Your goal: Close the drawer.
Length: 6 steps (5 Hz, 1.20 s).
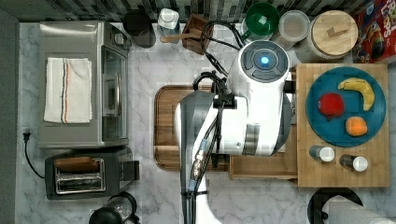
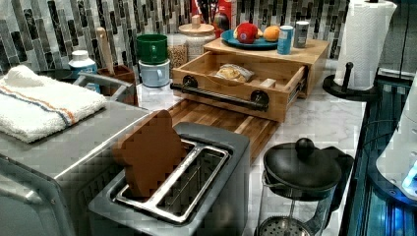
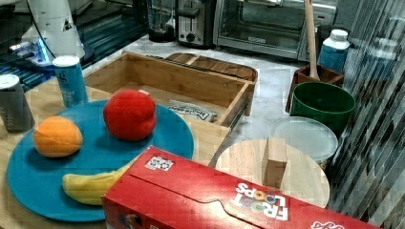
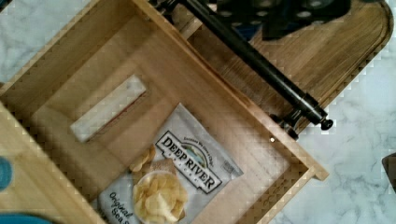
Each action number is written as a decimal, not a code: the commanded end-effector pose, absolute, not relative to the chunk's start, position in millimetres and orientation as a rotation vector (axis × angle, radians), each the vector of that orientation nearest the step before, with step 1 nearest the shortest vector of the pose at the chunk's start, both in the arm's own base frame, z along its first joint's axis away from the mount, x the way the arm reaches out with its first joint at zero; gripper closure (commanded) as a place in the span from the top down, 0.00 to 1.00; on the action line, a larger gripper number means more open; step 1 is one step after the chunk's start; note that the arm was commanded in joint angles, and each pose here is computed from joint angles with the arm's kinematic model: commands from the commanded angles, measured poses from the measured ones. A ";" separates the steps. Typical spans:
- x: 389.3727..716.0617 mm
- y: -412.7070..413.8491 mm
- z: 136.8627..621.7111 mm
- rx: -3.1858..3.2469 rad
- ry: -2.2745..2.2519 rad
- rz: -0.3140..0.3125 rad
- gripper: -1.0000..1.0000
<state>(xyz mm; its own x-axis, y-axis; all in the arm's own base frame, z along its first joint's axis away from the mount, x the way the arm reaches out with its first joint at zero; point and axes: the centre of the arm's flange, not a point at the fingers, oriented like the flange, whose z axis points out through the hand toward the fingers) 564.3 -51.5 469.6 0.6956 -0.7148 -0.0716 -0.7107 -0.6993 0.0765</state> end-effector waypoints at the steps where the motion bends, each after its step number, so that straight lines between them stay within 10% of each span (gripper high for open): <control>1: 562.8 12.1 448.1 3.075 -0.982 -0.115 1.00; 4: 536.0 80.4 395.0 3.181 -0.714 -0.143 1.00; 5: 523.4 91.2 385.2 3.205 -0.633 -0.153 0.00; 6: 515.0 92.9 360.9 3.208 -0.472 -0.113 0.00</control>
